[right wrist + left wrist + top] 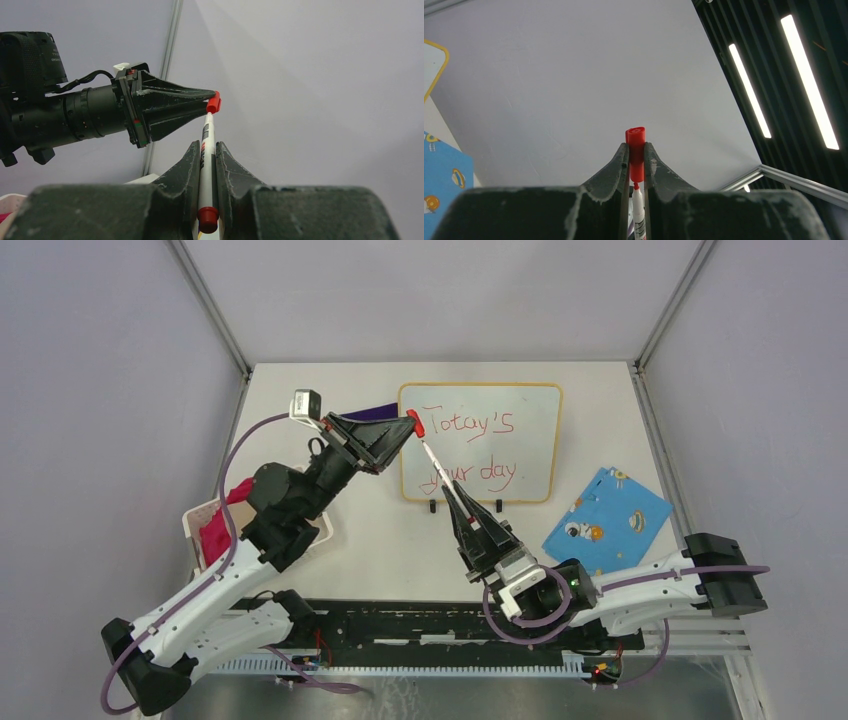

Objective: Write a sentence on the whiteboard
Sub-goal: Close the whiteboard marker at the center of the board.

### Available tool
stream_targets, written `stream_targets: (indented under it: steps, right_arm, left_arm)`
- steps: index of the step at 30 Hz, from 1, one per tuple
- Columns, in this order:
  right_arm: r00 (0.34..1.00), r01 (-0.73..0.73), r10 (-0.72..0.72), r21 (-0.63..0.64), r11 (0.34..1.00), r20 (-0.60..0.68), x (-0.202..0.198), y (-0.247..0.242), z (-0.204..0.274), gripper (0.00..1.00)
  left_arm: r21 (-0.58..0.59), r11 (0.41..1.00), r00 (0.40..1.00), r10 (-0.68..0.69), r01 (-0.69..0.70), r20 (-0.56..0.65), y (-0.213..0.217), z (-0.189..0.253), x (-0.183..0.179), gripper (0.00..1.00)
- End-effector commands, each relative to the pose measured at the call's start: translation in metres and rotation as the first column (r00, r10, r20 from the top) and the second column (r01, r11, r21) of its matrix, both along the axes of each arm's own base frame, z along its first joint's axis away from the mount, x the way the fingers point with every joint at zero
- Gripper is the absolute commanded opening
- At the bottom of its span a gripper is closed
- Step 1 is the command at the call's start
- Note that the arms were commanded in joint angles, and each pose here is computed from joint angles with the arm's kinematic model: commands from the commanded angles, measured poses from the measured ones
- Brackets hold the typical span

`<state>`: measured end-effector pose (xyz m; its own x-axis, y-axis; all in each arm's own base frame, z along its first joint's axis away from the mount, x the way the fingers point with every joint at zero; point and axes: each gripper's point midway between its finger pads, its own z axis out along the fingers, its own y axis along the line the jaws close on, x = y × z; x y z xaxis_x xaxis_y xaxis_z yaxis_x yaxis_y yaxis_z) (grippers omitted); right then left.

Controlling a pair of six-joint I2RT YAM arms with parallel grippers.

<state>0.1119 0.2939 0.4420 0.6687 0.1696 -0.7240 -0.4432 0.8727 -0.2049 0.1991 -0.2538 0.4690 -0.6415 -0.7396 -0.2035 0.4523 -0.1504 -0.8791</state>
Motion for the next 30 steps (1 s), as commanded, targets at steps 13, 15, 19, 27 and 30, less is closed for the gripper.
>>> stream_targets:
  steps: [13, 15, 19, 27, 30]
  right_arm:
    - [0.999, 0.026, -0.013, 0.285, 0.958, -0.045, 0.0087, -0.0474, 0.0339, 0.0]
    - [0.999, 0.026, -0.014, 0.283, 0.959, -0.044, 0.0086, -0.0466, 0.0335, 0.0]
    - [0.999, 0.026, -0.014, 0.283, 0.959, -0.044, 0.0086, -0.0463, 0.0336, 0.0]
    - [0.999, 0.033, -0.021, 0.277, 0.96, -0.046, 0.0096, -0.0449, 0.0327, 0.0]
    - [0.999, 0.035, -0.023, 0.276, 0.961, -0.047, 0.0101, -0.0445, 0.0325, 0.0]
  left_arm:
    - [-0.019, 0.999, 0.999, -0.029, 0.03, 0.028, 0.0028, 0.0078, -0.0129, 0.02]
    - [-0.016, 0.999, 0.999, -0.033, 0.033, 0.027, 0.0021, 0.0069, -0.0131, 0.02]
    - [-0.018, 0.999, 0.999, -0.032, 0.033, 0.031, 0.0033, 0.0075, -0.0148, 0.02]
    - [-0.017, 0.999, 0.999, -0.035, 0.035, 0.042, 0.004, 0.0093, -0.0173, 0.02]
    - [-0.015, 0.999, 0.998, -0.035, 0.036, 0.044, 0.0038, 0.0086, -0.0177, 0.02]
